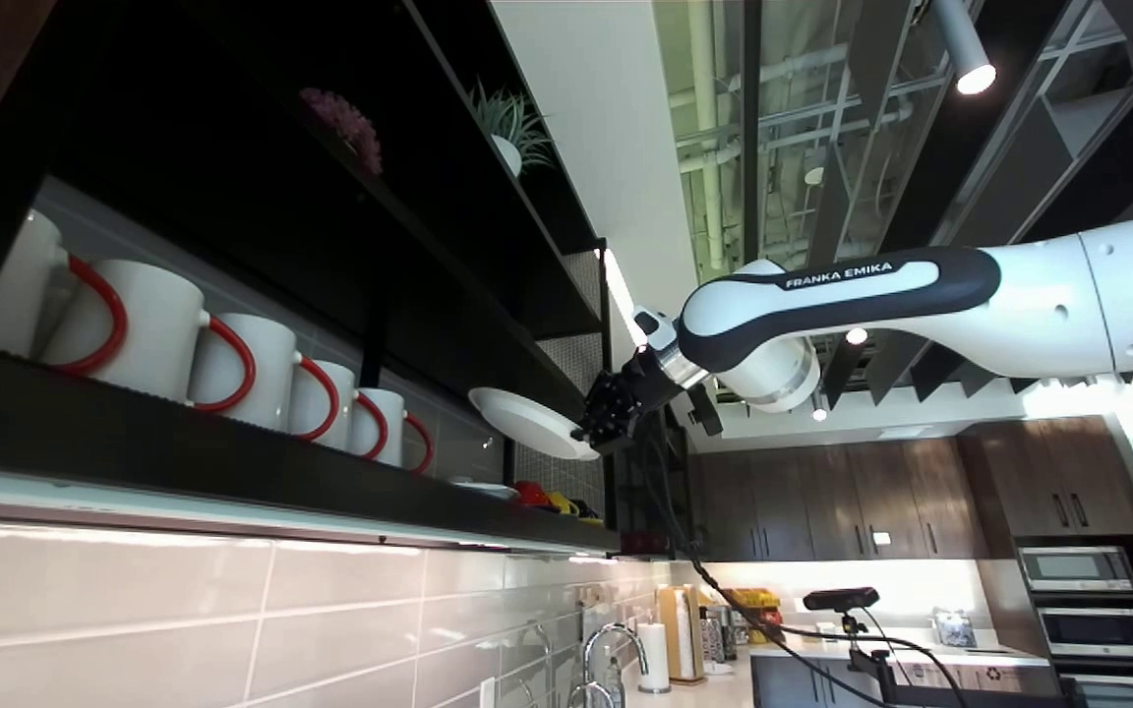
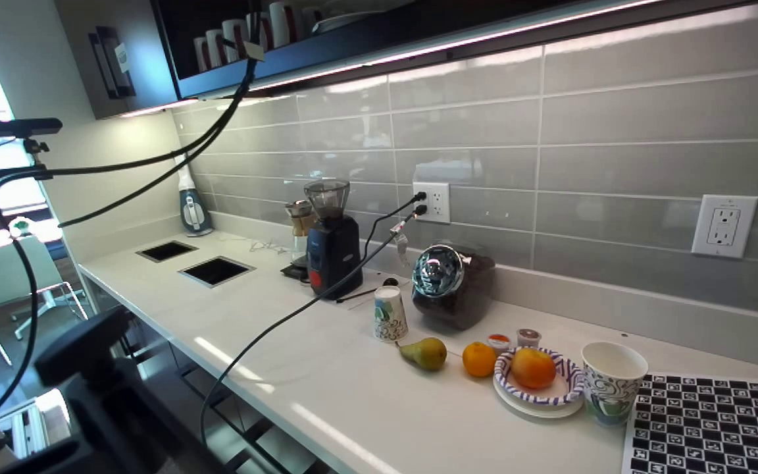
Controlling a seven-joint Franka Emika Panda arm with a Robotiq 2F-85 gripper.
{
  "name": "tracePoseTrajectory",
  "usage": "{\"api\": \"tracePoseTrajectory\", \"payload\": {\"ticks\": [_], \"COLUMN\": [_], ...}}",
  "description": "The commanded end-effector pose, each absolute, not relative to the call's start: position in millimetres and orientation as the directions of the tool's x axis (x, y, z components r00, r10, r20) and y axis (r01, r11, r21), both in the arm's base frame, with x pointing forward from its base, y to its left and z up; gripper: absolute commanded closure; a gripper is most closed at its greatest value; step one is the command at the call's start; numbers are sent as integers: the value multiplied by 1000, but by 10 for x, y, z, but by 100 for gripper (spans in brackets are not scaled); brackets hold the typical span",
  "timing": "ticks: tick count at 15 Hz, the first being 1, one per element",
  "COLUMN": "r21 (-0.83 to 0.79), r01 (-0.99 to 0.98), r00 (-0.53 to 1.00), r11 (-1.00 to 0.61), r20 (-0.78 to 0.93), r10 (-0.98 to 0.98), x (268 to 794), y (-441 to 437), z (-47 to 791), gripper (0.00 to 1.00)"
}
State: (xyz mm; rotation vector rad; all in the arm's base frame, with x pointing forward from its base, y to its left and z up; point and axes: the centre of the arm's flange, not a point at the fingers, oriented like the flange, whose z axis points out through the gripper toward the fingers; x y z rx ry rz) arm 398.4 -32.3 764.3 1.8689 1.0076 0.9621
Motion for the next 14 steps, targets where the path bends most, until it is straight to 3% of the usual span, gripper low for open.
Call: {"api": "tracePoseTrajectory", "payload": {"ticks": [1, 12, 14], "r21": [868, 836, 833], "r01": [347, 483, 476], "r00": [340, 257, 284], "r11": [-356, -258, -281], "r20": [237, 146, 157], "r10": [910, 955, 946], "x": [4097, 4419, 4356], "y": [-553, -748, -681], "z": [7876, 7804, 7697], "gripper": [99, 99, 94]}}
